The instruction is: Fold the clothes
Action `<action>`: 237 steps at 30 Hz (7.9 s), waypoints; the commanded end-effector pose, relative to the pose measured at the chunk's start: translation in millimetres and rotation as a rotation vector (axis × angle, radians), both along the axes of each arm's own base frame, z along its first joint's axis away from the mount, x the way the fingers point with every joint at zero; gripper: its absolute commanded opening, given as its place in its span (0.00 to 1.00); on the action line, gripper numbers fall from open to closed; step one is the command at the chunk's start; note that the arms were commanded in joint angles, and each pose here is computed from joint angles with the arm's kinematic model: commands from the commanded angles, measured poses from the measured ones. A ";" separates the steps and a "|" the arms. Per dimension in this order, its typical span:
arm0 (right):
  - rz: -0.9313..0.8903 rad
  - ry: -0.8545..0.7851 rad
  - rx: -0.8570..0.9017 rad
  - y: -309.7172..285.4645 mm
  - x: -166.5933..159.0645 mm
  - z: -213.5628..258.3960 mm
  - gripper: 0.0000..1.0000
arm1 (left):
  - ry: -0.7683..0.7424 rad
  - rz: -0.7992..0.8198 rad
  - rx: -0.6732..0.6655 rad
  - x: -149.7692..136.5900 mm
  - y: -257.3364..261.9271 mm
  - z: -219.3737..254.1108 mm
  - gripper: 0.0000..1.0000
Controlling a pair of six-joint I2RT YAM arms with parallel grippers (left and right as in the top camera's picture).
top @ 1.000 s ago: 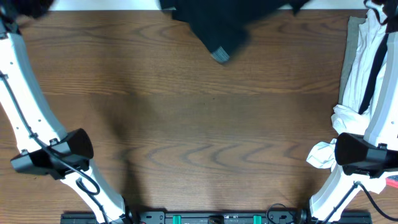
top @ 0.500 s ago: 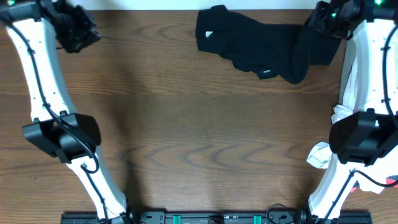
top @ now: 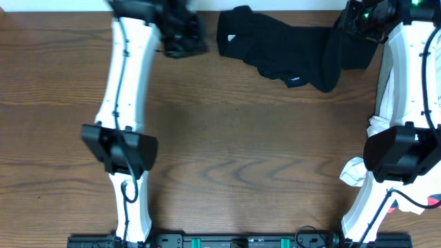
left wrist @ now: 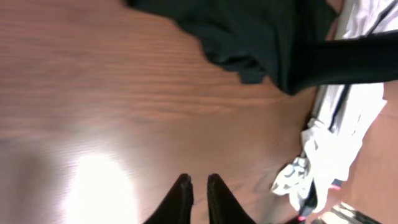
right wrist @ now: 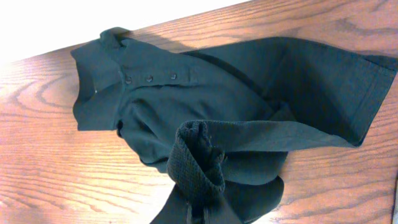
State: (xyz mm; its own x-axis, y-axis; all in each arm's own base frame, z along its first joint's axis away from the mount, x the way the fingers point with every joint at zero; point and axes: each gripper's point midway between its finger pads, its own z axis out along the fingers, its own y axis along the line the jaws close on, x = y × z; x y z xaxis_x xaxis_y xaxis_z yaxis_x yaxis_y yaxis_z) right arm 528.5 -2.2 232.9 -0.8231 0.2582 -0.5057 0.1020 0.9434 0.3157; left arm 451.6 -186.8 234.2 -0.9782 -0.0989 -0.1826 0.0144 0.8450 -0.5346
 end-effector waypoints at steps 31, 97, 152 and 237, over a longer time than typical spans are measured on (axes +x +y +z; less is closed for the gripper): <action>0.018 -0.015 -0.003 3.2 -8.6 15.8 0.01 | -0.059 0.138 -0.085 -10.1 -200.2 -151.1 0.45; 0.020 0.016 0.000 4.5 -14.9 11.5 0.01 | 0.188 0.195 -0.293 -28.0 -268.1 -254.2 0.48; 0.027 0.041 -0.040 -0.5 -20.5 6.8 0.01 | -0.134 0.225 -0.123 37.5 -208.7 -233.3 0.06; 0.043 -0.047 -0.055 12.9 -47.1 60.9 0.01 | -0.305 -0.597 0.149 14.2 -69.4 -207.6 0.06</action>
State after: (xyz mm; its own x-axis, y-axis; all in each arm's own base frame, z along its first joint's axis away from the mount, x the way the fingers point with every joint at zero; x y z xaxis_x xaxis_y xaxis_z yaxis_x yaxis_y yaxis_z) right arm 480.9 7.4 289.0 -0.8143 0.2081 -0.5419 0.0626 0.9596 0.2744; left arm 462.6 -256.8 15.0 -0.7400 0.5263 -0.4189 0.6587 0.6932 -0.2925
